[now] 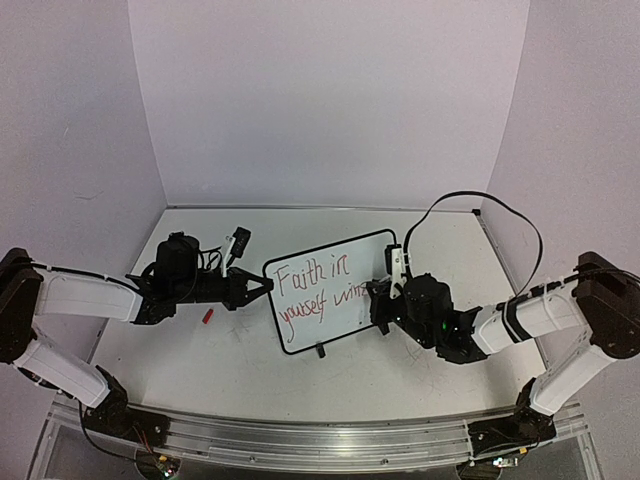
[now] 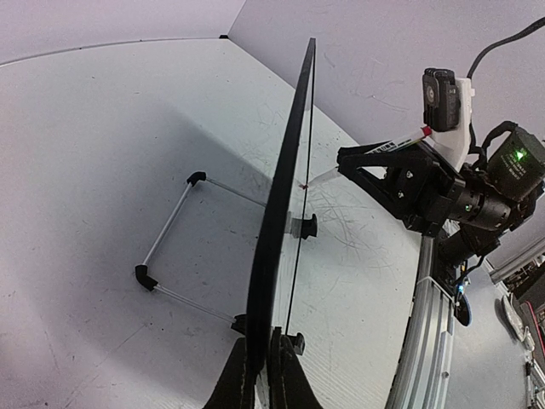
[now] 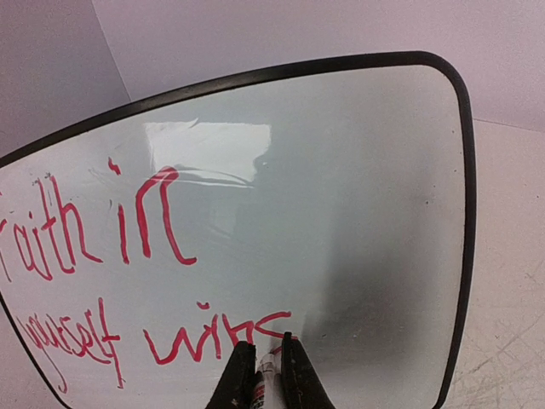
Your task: Write a sentence on the whiteboard
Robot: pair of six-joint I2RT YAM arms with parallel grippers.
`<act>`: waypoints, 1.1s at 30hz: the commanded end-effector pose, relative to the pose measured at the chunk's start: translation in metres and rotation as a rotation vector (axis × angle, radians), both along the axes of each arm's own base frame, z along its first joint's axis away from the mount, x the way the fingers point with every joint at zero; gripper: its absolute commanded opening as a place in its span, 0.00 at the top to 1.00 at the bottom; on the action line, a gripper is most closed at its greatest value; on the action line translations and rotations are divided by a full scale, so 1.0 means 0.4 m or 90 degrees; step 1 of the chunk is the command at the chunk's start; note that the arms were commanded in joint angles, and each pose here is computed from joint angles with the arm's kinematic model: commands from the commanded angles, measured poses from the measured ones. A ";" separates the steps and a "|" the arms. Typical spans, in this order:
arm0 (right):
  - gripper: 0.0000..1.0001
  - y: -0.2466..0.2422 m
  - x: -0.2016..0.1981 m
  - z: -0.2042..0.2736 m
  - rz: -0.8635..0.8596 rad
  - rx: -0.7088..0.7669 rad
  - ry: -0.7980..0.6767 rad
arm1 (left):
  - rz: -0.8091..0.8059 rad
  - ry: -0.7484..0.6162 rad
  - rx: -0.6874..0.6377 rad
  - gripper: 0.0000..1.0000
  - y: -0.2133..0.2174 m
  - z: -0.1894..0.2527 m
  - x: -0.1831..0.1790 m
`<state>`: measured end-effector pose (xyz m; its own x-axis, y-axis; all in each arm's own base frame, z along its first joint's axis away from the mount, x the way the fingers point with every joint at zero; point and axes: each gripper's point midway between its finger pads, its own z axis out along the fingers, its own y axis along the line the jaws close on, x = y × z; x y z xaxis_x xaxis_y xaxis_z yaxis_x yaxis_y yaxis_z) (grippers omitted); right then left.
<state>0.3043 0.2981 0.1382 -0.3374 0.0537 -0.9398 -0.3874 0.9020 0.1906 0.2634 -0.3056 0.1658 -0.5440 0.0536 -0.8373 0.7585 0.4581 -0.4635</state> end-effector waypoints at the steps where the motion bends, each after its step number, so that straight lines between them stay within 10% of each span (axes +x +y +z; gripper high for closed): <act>1: 1.00 0.004 0.009 0.053 -0.007 0.024 -0.035 | 0.004 -0.045 0.004 1.00 -0.001 0.031 0.011; 33: 1.00 -0.027 0.036 0.062 -0.009 0.020 -0.053 | 0.003 -0.045 0.005 1.00 -0.002 0.031 0.011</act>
<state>0.3086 0.2801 0.1484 -0.2948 0.0570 -0.9539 -0.3888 0.9047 0.1743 0.2631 -0.3058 0.1665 -0.5397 0.0549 -0.8401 0.7617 0.4567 -0.4595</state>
